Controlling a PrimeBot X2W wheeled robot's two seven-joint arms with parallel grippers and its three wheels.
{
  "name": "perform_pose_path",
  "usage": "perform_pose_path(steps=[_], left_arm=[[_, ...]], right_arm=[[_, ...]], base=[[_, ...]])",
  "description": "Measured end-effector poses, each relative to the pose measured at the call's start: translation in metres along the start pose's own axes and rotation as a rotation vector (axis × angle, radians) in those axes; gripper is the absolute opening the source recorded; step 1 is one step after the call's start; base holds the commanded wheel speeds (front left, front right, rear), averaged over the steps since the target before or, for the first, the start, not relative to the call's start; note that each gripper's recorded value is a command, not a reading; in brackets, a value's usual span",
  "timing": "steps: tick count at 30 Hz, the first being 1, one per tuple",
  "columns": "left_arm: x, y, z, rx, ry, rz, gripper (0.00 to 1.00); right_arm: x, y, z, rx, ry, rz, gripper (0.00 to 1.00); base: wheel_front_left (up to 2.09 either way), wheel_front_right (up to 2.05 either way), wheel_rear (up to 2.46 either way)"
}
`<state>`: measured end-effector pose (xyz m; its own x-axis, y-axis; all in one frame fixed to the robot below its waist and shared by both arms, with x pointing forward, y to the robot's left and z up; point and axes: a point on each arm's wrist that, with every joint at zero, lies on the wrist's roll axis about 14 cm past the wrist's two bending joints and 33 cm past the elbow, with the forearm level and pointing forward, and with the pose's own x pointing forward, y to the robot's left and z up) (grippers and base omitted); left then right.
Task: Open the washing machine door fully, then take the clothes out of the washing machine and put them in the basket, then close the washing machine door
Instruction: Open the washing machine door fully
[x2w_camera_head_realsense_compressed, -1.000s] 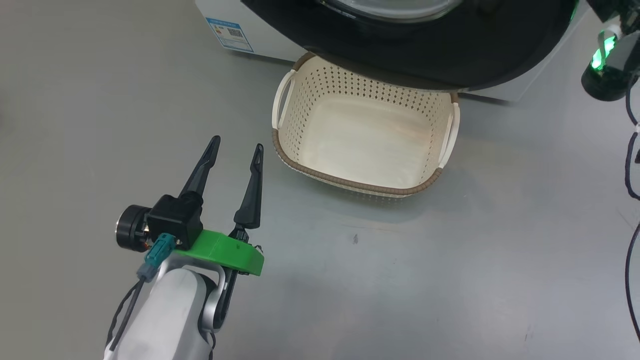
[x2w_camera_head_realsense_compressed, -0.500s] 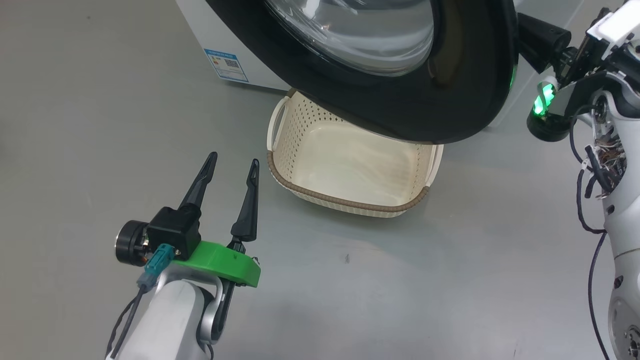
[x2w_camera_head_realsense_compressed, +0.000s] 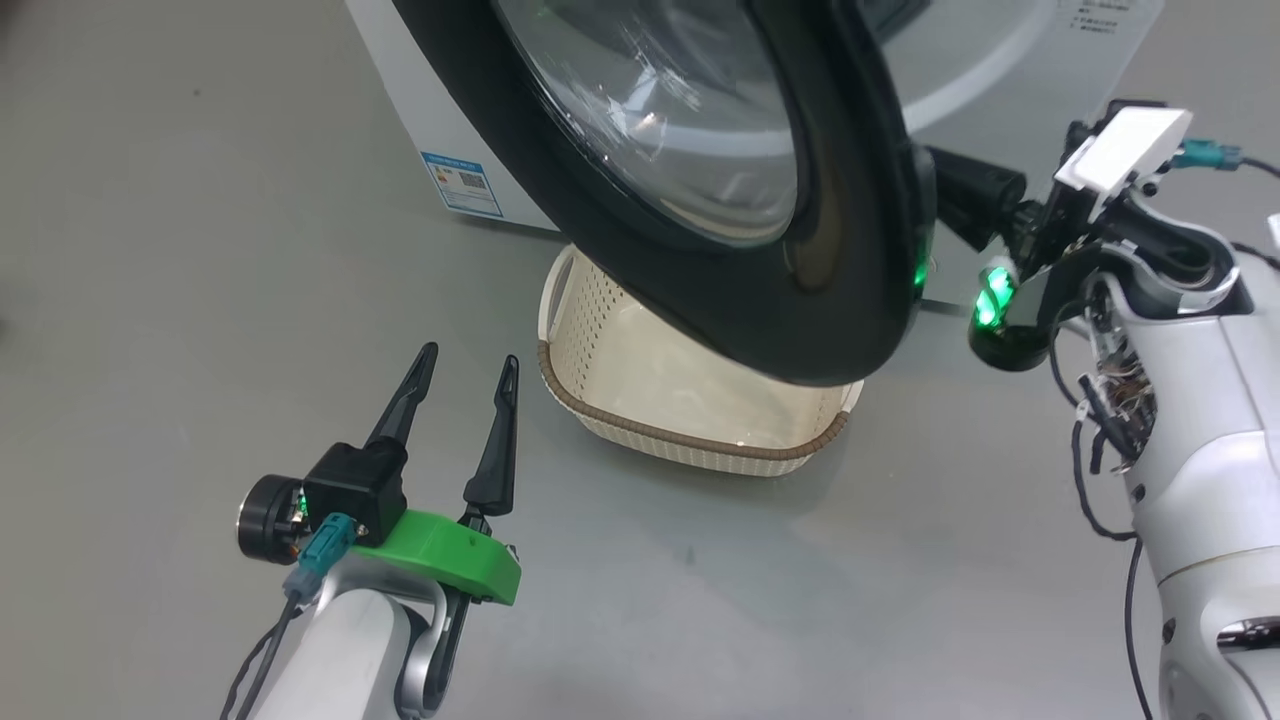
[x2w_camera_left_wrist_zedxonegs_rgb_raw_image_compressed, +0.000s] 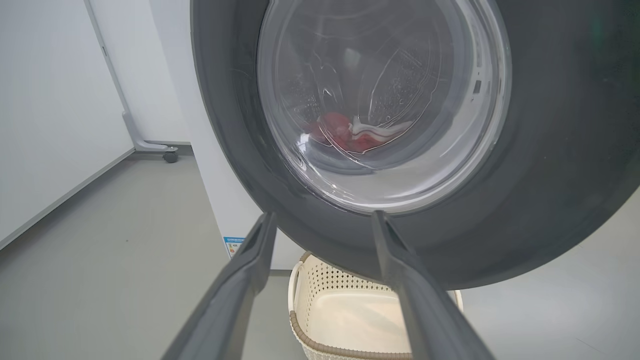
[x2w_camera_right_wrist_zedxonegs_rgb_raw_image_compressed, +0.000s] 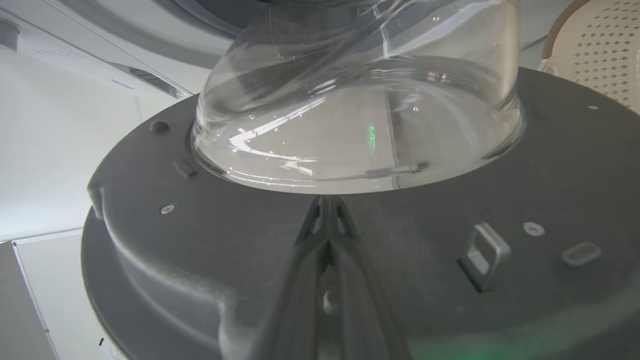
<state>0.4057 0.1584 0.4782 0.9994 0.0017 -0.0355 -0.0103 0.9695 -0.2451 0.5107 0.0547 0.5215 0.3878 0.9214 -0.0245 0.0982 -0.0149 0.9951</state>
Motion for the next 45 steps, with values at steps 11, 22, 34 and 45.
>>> perform_pose_path(steps=[11,22,34,45], left_arm=[[-0.018,0.007,0.005,0.0,-0.01,0.026,1.0],[-0.037,0.019,0.013,-0.001,-0.031,0.062,1.0],[-0.056,0.033,0.017,-0.003,-0.046,0.115,1.0],[-0.065,0.045,0.023,0.0,-0.063,0.155,1.0]], right_arm=[[0.011,-0.004,-0.049,0.01,0.115,-0.004,0.0],[0.023,-0.006,-0.09,0.003,0.222,-0.016,0.0],[0.035,-0.005,-0.134,0.022,0.349,-0.006,0.0],[0.043,-0.006,-0.185,0.062,0.501,0.009,0.0]], base=[[0.0,0.0,0.0],[0.0,0.0,0.0],[0.0,0.0,0.0],[0.0,0.0,0.0]])
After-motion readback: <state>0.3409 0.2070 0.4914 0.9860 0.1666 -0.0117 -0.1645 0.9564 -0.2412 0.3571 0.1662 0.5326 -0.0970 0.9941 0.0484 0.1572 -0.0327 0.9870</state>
